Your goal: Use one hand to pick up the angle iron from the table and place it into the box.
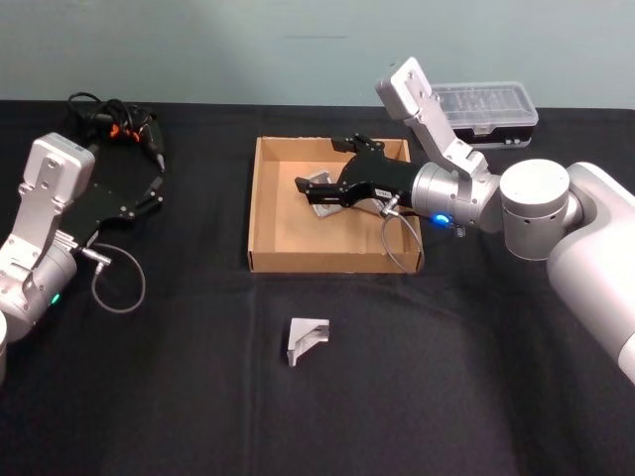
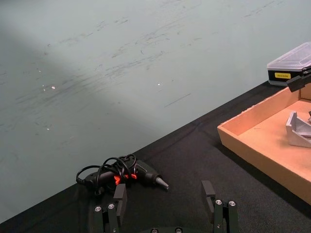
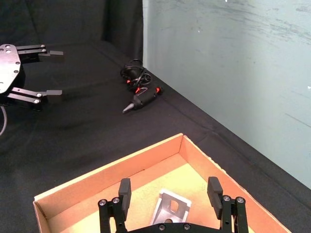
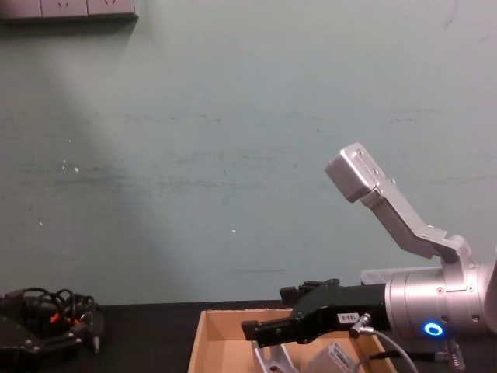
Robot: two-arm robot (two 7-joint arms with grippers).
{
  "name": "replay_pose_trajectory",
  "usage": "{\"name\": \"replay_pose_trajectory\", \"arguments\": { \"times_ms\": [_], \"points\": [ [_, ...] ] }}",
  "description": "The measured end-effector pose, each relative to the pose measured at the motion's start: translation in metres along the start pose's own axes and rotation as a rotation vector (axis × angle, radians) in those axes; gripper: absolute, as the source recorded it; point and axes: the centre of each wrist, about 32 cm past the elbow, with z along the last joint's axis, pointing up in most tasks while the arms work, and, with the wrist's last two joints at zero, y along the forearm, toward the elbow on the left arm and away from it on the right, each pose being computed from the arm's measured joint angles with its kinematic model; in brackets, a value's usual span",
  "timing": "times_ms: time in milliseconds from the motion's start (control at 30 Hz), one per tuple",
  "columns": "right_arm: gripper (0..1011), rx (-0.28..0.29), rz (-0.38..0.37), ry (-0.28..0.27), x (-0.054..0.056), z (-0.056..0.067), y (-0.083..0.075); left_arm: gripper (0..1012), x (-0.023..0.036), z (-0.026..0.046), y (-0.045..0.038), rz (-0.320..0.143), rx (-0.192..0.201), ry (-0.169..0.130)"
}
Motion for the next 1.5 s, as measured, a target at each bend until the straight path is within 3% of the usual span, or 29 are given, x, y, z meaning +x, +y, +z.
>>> {"name": "replay_pose_trajectory", "arguments": {
  "times_ms": [467,767,833,1233,1500],
  "points": [
    [1000,0.030,-0.014,-0.003,0.002,0.003,-0.007,1000,0.0000,0.0000,0.0000,0.000,0.000,0.000],
    [1002,0.104,-0.022,-0.009,0.008,0.023,-0.034,1000,0.0000,0.0000,0.0000,0.000,0.000,0.000],
    [1000,0.123,-0.005,-0.023,0.010,0.032,-0.048,1000,0.0000,0.0000,0.0000,0.000,0.000,0.000],
    [1002,0.119,0.160,-0.077,0.005,0.055,-0.096,1000,0.0000,0.0000,0.0000,0.000,0.000,0.000],
    [1000,0.106,0.236,-0.108,-0.003,0.066,-0.113,1000,0.0000,0.0000,0.0000,0.000,0.000,0.000]
  ]
}}
